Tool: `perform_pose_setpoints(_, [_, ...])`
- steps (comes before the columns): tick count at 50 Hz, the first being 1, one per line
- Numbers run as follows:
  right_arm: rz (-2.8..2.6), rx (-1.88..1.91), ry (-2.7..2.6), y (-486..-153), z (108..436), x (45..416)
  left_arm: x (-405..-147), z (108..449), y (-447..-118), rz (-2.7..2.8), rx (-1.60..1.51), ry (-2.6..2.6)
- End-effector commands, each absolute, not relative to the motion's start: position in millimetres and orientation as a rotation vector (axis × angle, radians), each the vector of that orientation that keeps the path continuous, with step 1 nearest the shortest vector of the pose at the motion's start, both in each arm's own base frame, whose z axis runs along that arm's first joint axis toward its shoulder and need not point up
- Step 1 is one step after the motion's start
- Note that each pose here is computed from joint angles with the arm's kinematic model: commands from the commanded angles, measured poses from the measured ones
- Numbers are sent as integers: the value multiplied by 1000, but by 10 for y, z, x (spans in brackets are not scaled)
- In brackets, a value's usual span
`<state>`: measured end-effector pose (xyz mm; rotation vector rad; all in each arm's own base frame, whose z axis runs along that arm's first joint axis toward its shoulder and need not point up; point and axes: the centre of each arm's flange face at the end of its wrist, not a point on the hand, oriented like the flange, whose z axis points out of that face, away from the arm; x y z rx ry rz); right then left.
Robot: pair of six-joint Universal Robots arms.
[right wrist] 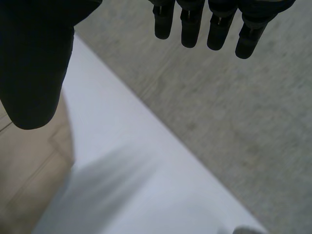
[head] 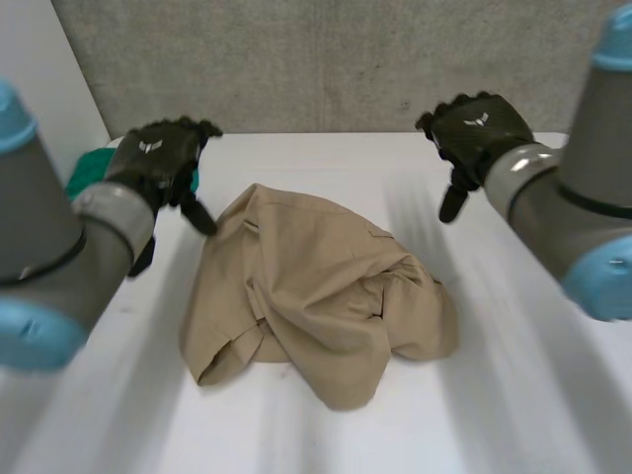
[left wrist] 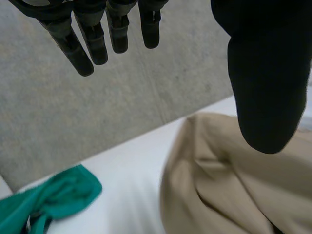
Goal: Fold the laundry.
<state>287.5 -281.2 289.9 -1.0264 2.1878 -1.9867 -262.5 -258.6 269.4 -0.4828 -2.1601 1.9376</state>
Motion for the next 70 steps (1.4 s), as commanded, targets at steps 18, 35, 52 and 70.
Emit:
perform_pose_setpoints(18, [-1388, -805, 2426, -2812, 1769, 2627, -3078, 1499, -1432, 1598, -887, -2188])
perform_pose_setpoints(35, [-1531, -783, 2375, -2910, 2054, 2530, -3540, 1598, -1724, 1803, -865, -1995])
perform_pose_setpoints(52, [-2009, -851, 2014, -2607, 3678, 2403, -2772, 3667, -2009, 2035, -355, -1520])
perform_pose_setpoints(70, [-2174, -835, 1789, -3162, 3500, 2944, -2791, 3314, -3474, 1898, -137, -1734])
